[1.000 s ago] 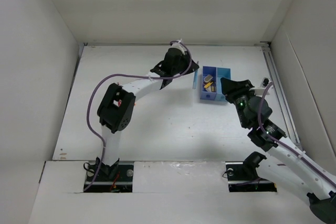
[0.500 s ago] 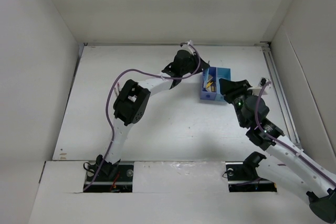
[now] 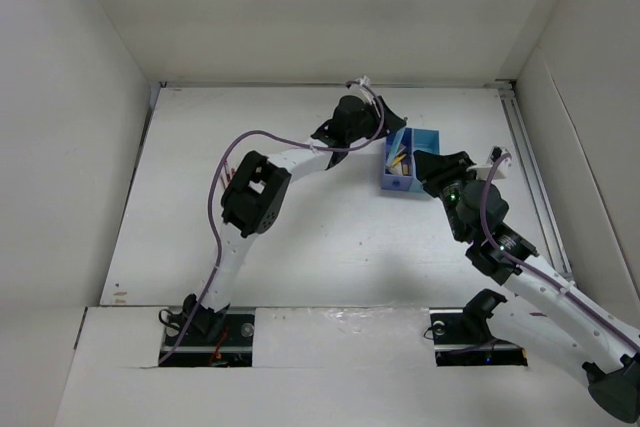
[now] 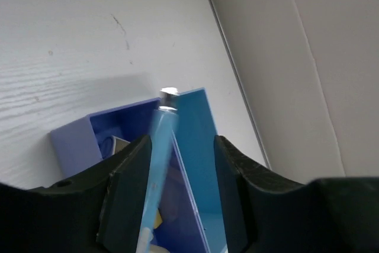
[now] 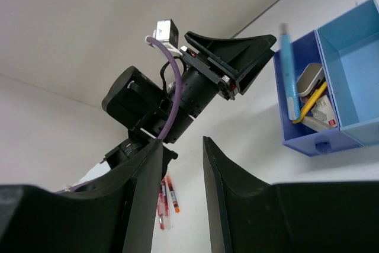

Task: Sort the stationery into containers
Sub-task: Place the pen in the storage box, then pick up the pen from the center of the board.

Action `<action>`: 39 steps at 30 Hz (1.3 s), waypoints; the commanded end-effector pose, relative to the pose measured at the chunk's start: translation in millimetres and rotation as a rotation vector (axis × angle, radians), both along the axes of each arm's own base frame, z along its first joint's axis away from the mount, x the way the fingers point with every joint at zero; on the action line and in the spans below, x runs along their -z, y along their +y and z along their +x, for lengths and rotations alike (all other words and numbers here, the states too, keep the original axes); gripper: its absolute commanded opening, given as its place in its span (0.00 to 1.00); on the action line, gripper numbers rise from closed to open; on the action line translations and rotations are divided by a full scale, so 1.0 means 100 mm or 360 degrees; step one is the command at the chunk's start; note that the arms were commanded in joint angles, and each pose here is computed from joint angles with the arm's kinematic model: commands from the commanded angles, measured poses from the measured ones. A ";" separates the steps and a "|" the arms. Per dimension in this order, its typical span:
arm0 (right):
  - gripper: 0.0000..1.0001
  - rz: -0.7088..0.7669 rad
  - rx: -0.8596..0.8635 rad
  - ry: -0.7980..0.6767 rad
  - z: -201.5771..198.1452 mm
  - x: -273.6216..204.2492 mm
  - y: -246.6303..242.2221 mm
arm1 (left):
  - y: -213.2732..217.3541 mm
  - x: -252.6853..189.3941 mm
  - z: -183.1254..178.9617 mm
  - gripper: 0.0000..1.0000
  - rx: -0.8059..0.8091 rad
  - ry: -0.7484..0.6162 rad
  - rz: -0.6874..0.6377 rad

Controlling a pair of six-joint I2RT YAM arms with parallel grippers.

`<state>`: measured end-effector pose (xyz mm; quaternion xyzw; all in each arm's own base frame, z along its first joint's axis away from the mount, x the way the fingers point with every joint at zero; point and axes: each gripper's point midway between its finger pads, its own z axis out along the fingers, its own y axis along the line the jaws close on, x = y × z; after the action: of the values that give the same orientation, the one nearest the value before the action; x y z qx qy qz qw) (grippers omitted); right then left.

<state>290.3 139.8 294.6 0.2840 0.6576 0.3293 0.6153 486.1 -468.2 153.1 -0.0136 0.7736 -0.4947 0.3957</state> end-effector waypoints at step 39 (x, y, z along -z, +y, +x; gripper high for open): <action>0.09 -0.0200 -0.0472 0.0151 0.32 0.21 0.88 | 3.40 0.57 -1.35 0.31 -0.1458 0.0456 0.0906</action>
<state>319.2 213.5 241.0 0.1853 0.7600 0.3281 0.5296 352.7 -139.3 106.5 -0.2650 0.8334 -0.0728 0.4795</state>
